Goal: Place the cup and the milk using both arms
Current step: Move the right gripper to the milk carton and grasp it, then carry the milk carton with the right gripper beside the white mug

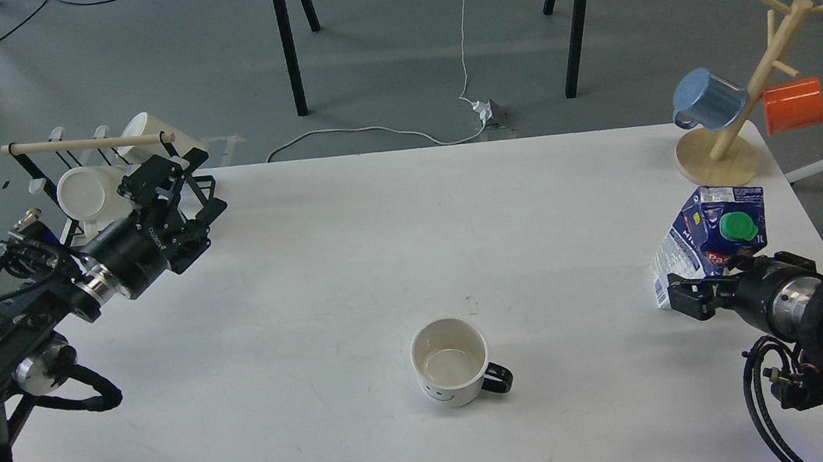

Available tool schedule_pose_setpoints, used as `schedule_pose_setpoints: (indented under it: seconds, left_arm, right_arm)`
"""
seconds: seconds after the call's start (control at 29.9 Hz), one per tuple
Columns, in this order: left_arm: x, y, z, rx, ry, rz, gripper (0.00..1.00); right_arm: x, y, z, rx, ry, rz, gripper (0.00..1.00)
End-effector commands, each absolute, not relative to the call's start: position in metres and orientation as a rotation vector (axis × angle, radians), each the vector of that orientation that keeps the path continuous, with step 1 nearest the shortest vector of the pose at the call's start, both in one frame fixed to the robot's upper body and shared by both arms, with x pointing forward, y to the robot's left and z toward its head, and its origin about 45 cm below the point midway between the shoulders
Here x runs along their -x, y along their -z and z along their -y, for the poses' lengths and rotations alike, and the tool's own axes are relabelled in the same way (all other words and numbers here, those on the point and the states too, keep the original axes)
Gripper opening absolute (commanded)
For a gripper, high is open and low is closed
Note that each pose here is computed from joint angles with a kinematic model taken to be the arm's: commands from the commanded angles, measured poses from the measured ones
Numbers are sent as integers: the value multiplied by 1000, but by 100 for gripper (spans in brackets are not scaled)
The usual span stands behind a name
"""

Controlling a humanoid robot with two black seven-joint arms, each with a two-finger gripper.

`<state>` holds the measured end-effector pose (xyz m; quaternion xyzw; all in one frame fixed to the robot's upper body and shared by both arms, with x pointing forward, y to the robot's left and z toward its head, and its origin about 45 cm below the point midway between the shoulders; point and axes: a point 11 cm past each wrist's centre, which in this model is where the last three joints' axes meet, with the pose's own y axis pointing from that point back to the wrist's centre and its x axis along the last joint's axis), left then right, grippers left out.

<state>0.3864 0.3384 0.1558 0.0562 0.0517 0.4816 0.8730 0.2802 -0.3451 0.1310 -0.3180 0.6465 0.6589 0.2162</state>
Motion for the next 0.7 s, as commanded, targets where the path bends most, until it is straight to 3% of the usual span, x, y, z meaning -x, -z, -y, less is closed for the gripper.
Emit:
schedule_pose_setpoints:
  seconds: [0.0,0.1,0.27,0.37,0.67]
  left_arm:
    - [-386,-155,-339,-118,-1008,-108,91]
    - [-386,-153,-343,-129,-1017,-111,91]
    - [-382,-145,-350,-161,-1029,-122,91]
    - [-381,-142,-350,-169,-1029,-127,91]
    - [-380,-141,-351,-171,-1031,-129,92]
  right_arm:
    - [-287,-138,347,877,-1800,-1766,96]
    - [-290,-142,350,873,-1783,-1755,89]
    - [-291,-144,352,876,-1769,-1746,55]
    - [-291,-143,352,877,-1766,-1750,39]
    - [-290,-146,344,922,-1765,-1716,33]
